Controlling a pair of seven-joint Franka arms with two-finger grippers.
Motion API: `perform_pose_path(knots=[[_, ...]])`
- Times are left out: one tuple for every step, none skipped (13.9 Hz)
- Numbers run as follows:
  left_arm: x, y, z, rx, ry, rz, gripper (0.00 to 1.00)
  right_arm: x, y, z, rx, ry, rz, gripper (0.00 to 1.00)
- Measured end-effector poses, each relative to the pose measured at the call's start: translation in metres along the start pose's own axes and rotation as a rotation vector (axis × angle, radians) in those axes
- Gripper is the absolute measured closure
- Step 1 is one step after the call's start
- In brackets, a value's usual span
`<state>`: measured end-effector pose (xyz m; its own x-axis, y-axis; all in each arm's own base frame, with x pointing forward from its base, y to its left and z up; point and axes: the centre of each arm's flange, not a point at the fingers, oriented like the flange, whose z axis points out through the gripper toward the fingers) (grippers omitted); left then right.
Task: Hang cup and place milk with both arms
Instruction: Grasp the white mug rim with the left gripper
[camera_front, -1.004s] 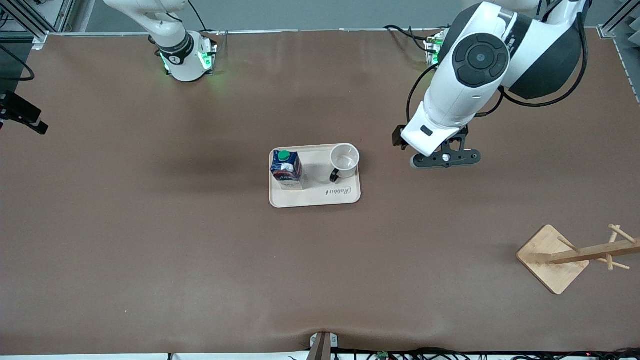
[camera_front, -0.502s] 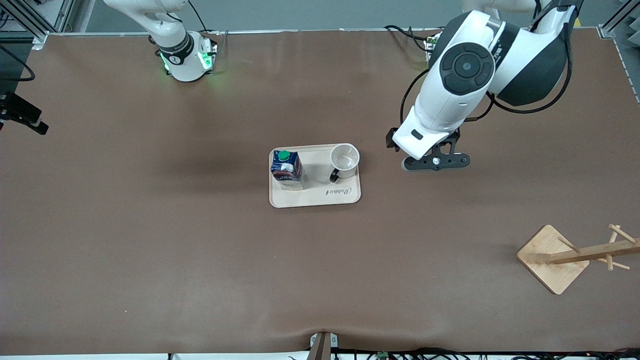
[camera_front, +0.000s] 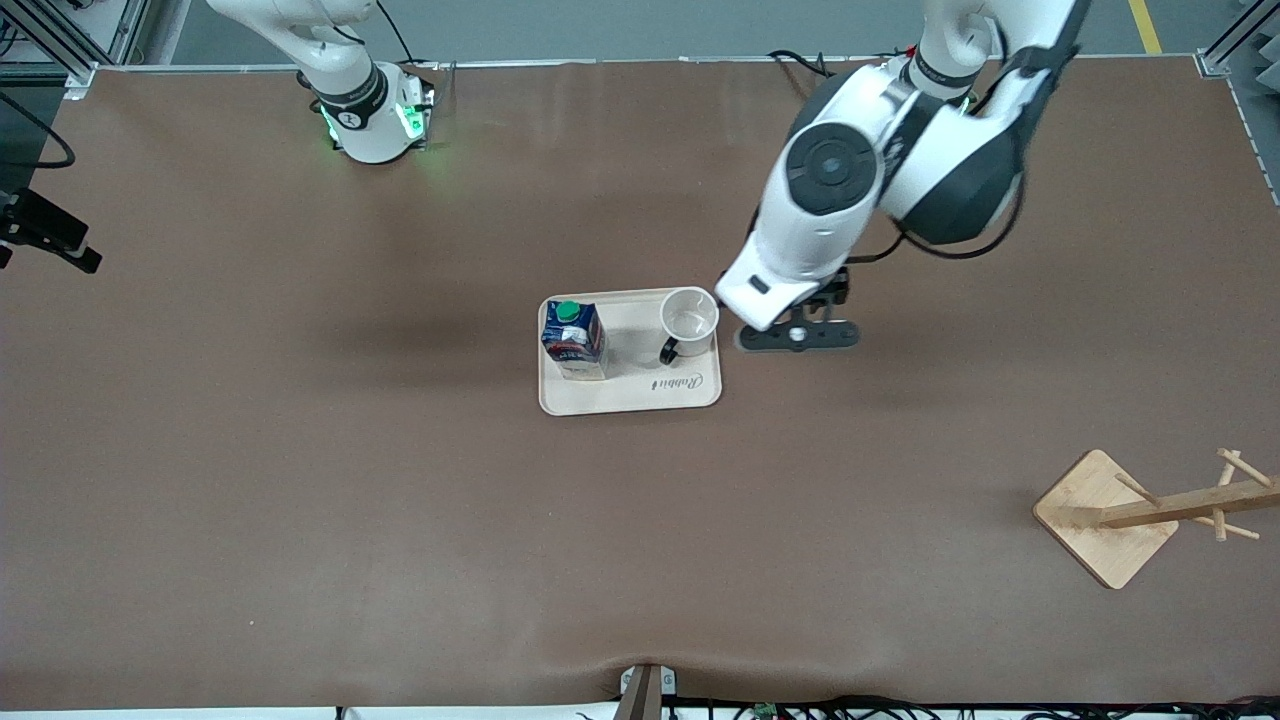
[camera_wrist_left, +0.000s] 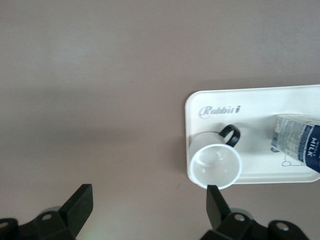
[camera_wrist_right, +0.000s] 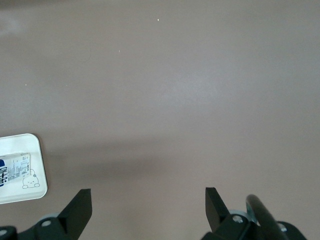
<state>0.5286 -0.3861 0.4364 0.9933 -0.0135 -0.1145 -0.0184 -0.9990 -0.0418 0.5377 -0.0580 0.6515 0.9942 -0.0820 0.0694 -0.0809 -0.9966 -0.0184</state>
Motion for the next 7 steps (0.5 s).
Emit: perform_pose_path(knots=[[-0.002, 0.011, 0.019, -0.002, -0.003, 0.016, 0.00, 0.000, 0.000, 0.000, 0.000, 0.001, 0.000, 0.00], [-0.003, 0.020, 0.036, -0.003, -0.007, 0.029, 0.00, 0.000, 0.000, 0.000, 0.000, 0.001, 0.000, 0.00], [-0.004, 0.030, 0.052, -0.003, -0.012, 0.043, 0.00, 0.000, 0.000, 0.000, 0.000, 0.001, 0.000, 0.00], [-0.006, 0.038, 0.067, -0.003, -0.018, 0.056, 0.00, 0.000, 0.000, 0.000, 0.000, 0.001, 0.000, 0.00], [-0.009, 0.046, 0.082, -0.003, -0.022, 0.069, 0.00, 0.001, 0.000, 0.001, 0.000, 0.000, 0.000, 0.00], [-0.012, 0.050, 0.098, -0.005, -0.023, 0.091, 0.00, 0.001, 0.000, 0.002, 0.000, -0.002, 0.000, 0.00], [-0.015, 0.052, 0.116, -0.007, -0.023, 0.133, 0.00, 0.002, 0.000, 0.003, 0.000, -0.004, -0.001, 0.00]])
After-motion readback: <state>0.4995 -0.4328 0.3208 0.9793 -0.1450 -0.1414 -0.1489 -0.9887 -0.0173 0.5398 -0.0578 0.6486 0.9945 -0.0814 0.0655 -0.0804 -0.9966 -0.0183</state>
